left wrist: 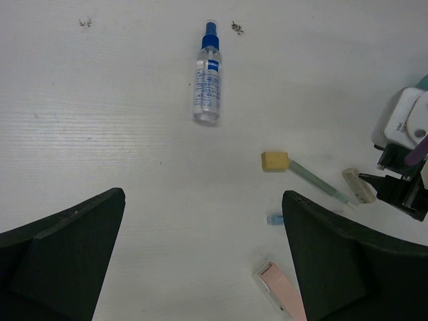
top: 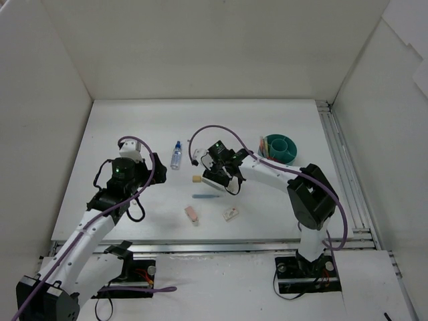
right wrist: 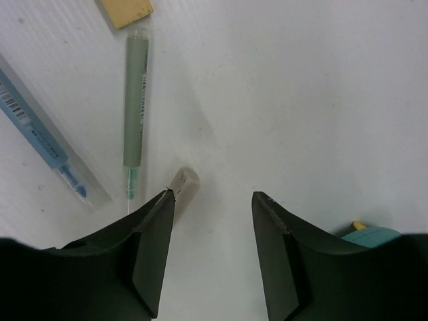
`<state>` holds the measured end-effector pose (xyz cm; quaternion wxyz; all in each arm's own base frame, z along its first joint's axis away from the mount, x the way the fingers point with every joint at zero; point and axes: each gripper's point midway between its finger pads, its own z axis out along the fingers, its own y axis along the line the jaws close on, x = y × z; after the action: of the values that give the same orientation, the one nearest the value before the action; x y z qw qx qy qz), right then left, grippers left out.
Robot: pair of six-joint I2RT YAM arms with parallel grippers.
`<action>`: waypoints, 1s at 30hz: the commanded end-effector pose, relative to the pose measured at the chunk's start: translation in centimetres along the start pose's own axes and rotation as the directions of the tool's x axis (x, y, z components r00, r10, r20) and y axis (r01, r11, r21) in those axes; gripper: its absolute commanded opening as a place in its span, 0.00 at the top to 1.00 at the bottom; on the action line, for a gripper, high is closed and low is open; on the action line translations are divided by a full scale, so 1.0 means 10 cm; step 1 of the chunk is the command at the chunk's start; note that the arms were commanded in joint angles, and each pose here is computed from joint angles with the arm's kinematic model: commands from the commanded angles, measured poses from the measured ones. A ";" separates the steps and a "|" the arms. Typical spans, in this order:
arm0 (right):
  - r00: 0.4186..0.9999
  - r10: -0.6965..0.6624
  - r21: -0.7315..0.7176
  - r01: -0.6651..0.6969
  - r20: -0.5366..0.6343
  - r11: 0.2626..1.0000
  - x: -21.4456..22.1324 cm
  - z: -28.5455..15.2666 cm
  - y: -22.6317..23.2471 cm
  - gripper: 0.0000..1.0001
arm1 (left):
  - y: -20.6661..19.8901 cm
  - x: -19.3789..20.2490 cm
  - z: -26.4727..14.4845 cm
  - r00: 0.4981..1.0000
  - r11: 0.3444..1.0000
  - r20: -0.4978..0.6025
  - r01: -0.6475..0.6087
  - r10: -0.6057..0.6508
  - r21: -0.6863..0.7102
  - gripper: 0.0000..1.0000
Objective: Sort the stationery into containers
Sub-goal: Pick up the pen from the center of the board.
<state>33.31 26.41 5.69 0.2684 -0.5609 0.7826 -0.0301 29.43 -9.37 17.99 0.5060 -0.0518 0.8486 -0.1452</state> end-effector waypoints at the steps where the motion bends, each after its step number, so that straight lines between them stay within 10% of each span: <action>1: 0.989 0.076 -0.103 -0.063 0.129 0.993 -0.20 -0.22 0.09 0.52 | -0.08 -0.18 -0.01 0.998 0.999 0.054 -0.018 0.016 0.035 0.00; 18: 0.968 0.239 -0.204 -0.219 0.079 0.954 -0.10 0.15 0.44 0.51 | -0.10 -0.12 0.02 0.999 0.998 0.038 -0.022 0.020 0.056 0.00; 30: 0.953 0.303 -0.279 -0.285 0.022 0.917 0.03 0.19 0.72 0.75 | -0.08 -0.11 0.01 0.999 0.999 0.040 -0.022 0.020 0.044 0.00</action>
<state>28.52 28.86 1.06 0.2142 -0.4746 0.8442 0.1271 29.20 -9.89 17.63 0.4990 -0.0353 0.8520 -0.1545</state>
